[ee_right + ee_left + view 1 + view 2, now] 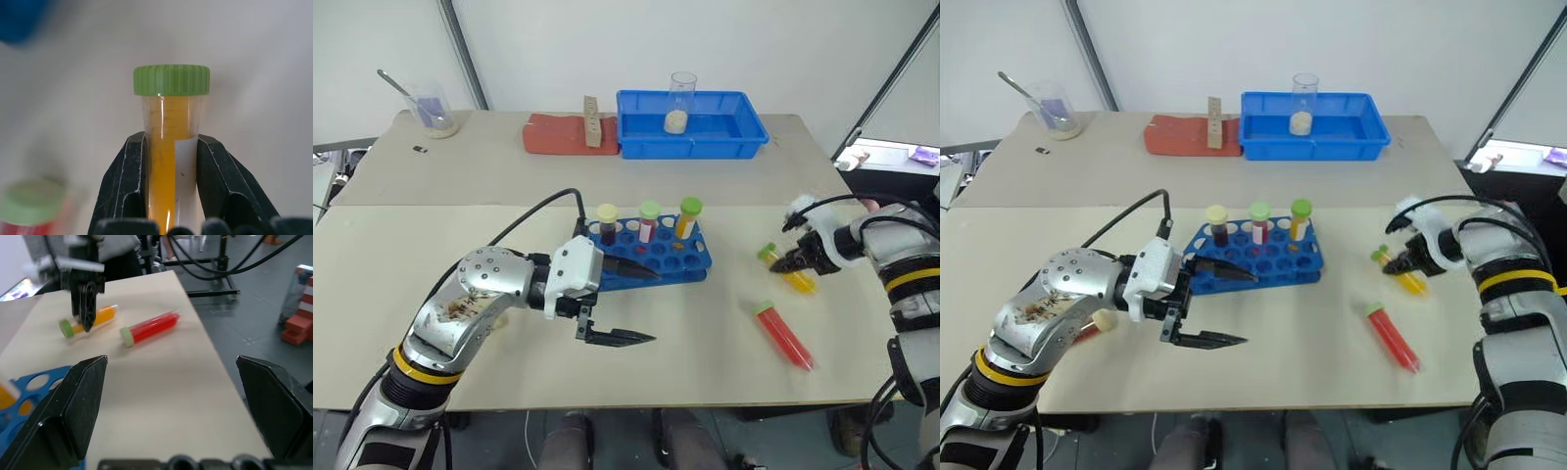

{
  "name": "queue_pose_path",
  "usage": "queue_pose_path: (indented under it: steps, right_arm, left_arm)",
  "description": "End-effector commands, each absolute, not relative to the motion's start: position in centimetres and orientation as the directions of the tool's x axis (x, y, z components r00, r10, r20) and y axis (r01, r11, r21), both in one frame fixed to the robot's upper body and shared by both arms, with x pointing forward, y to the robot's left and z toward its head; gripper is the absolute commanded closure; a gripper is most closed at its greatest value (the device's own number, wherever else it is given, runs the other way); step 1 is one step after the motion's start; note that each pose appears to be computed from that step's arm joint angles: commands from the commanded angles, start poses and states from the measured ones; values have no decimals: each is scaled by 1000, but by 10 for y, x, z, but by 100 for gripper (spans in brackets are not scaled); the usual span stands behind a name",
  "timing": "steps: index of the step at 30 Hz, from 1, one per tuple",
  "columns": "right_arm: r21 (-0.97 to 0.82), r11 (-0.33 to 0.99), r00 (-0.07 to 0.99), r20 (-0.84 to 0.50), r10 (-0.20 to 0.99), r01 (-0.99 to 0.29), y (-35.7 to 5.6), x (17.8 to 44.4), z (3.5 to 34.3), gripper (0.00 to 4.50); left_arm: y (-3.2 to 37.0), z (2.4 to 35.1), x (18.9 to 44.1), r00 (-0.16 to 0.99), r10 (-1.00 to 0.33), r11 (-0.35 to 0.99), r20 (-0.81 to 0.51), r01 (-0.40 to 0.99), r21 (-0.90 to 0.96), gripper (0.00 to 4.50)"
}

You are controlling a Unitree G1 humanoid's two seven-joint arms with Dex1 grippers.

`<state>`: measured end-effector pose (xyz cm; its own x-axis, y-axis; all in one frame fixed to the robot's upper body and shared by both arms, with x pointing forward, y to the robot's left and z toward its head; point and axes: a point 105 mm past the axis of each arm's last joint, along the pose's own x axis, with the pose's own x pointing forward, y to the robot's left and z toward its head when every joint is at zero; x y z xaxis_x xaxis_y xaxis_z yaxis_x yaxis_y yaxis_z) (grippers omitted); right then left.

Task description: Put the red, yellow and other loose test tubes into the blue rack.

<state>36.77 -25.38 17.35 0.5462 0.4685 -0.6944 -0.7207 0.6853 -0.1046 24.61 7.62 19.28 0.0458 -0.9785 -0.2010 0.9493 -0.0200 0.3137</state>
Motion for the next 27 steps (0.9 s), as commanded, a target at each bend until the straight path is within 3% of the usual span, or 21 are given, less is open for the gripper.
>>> queue_pose_path:
  steps: [1, 5, 9, 12, 27]
  right_arm:
    - [-171, 617, 624, -418, 660, -768, -215, 346, 226, 353]
    - [-141, 626, 639, -78, 765, -767, -178, 318, 237, 353]
    - [-181, 686, 689, 52, 723, -705, -151, 311, 221, 353]
    - [-175, 739, 722, 156, 674, -651, -135, 317, 214, 353]
    - [-153, 795, 767, 211, 606, -587, -117, 343, 176, 354]
  left_arm:
    - [89, 199, 246, 79, -981, 12, -177, 936, 351, 0]
    - [97, 201, 248, 107, -984, 51, -144, 937, 345, 0]
    - [102, 210, 249, 126, -990, 99, -58, 937, 334, 0]
    - [101, 208, 251, 132, -989, 106, -64, 945, 308, 0]
    - [99, 211, 252, 129, -988, 101, -85, 957, 273, 0]
